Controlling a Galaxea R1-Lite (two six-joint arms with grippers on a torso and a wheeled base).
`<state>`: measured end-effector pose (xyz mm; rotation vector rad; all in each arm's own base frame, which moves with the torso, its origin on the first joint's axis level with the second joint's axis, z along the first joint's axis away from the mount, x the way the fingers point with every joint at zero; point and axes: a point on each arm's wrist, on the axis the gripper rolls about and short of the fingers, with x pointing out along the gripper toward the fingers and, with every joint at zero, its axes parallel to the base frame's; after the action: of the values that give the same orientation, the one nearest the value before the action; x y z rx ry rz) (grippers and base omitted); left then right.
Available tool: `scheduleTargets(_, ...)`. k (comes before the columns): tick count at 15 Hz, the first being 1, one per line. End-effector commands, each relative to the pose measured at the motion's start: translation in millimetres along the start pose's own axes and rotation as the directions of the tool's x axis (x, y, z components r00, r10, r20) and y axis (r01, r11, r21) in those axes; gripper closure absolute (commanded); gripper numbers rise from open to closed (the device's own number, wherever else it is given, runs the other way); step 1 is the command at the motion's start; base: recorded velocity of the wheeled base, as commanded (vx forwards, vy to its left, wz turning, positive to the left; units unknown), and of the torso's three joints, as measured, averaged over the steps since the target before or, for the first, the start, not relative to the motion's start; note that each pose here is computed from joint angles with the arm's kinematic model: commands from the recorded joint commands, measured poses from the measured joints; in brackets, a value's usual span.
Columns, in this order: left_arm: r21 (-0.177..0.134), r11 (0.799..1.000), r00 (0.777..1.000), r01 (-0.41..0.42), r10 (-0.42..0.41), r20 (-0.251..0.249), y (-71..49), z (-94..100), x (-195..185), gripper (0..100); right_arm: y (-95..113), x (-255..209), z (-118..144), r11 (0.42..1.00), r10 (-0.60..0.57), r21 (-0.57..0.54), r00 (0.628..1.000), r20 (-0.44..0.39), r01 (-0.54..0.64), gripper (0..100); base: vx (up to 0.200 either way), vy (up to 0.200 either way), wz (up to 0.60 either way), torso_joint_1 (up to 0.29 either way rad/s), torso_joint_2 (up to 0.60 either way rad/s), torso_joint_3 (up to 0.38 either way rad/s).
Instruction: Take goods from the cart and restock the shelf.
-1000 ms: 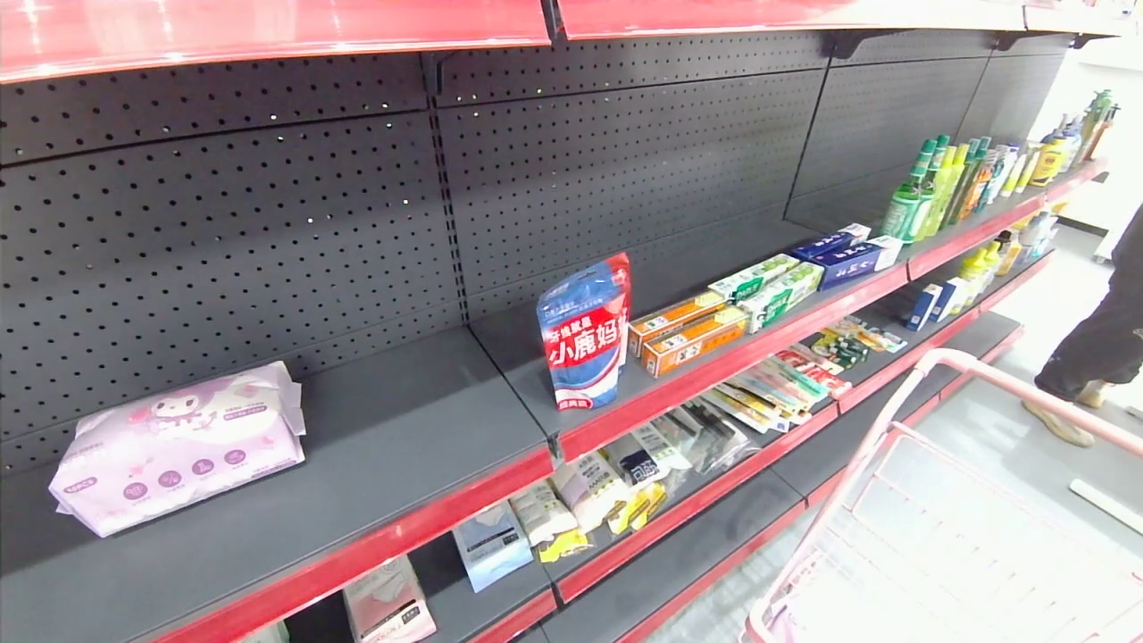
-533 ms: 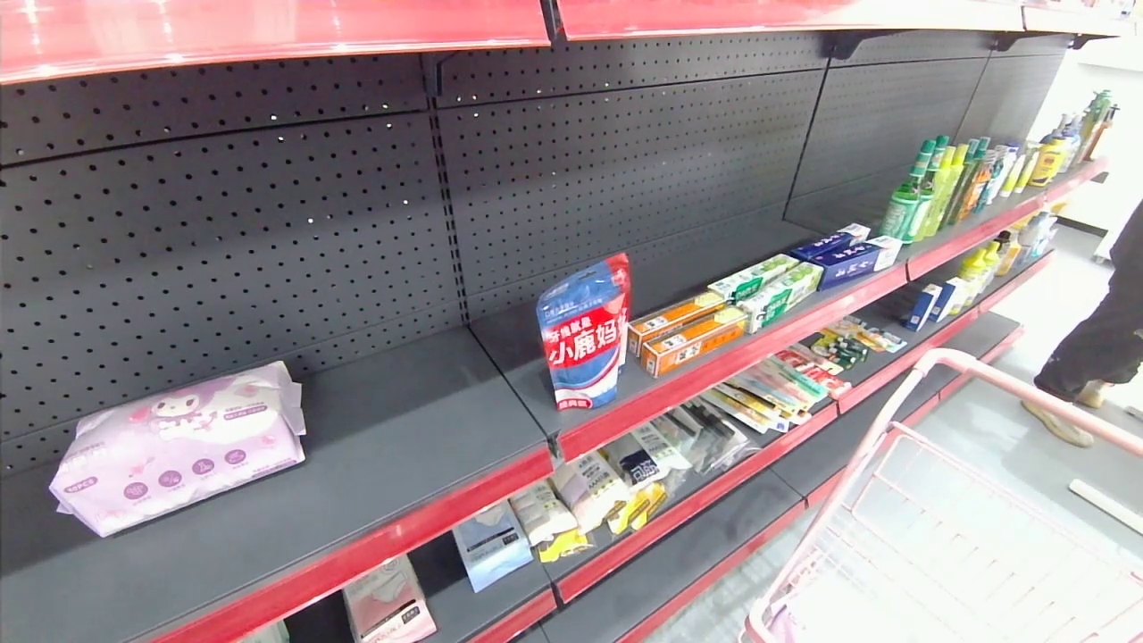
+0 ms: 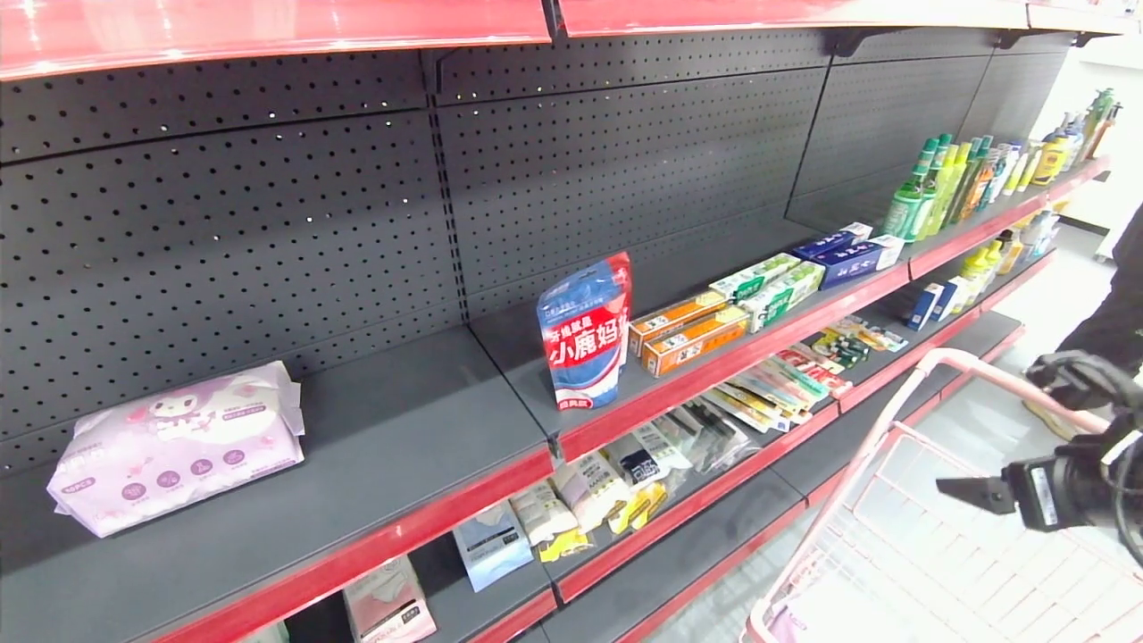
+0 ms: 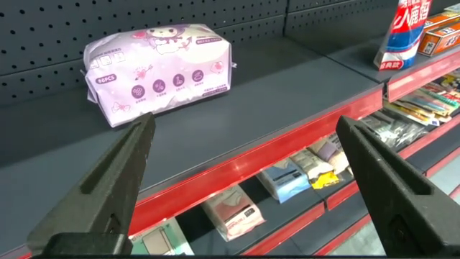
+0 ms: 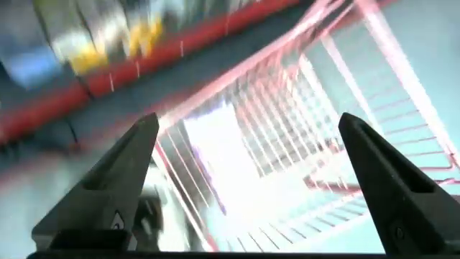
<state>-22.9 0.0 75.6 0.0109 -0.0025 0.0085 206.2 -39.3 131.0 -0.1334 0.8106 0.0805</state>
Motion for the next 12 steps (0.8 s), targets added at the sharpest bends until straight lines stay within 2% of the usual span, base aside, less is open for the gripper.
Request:
scheduleTargets(1,0.000,1.000,1.000,-0.001,0.001,-0.001,0.0,0.1,0,0,-14,69,-41,0.988,0.136,-0.037,0.947,-0.291,-0.153,0,0.000,0.000,0.00,0.000,0.00,0.000)
scheduleTargets(2,0.000,1.000,1.000,-0.001,0.001,-0.001,0.0,0.1,0,0,-11,74,-45,0.983,0.157,-0.043,0.935,-0.317,-0.179,0,0.000,0.000,0.00,0.000,0.00,0.000)
scheduleTargets(7,0.000,1.000,1.000,-0.001,0.001,-0.003,0.0,-0.1,0,0,6,84,-55,0.958,0.212,-0.100,0.902,-0.376,-0.267,0,0.000,0.000,-0.60,-0.002,0.01,0.005)
scheduleTargets(9,0.000,1.000,1.000,-0.001,0.001,-0.003,0.0,-0.1,0,0,15,88,-61,0.947,0.232,-0.116,0.884,-0.405,-0.301,0,0.000,0.000,0.00,0.000,0.00,0.000)
scheduleTargets(12,0.001,1.000,1.000,-0.001,0.001,-0.003,0.0,-0.1,0,0,19,108,-63,0.937,0.227,-0.170,0.903,-0.365,-0.304,0,0.000,0.000,0.00,0.000,0.00,0.000)
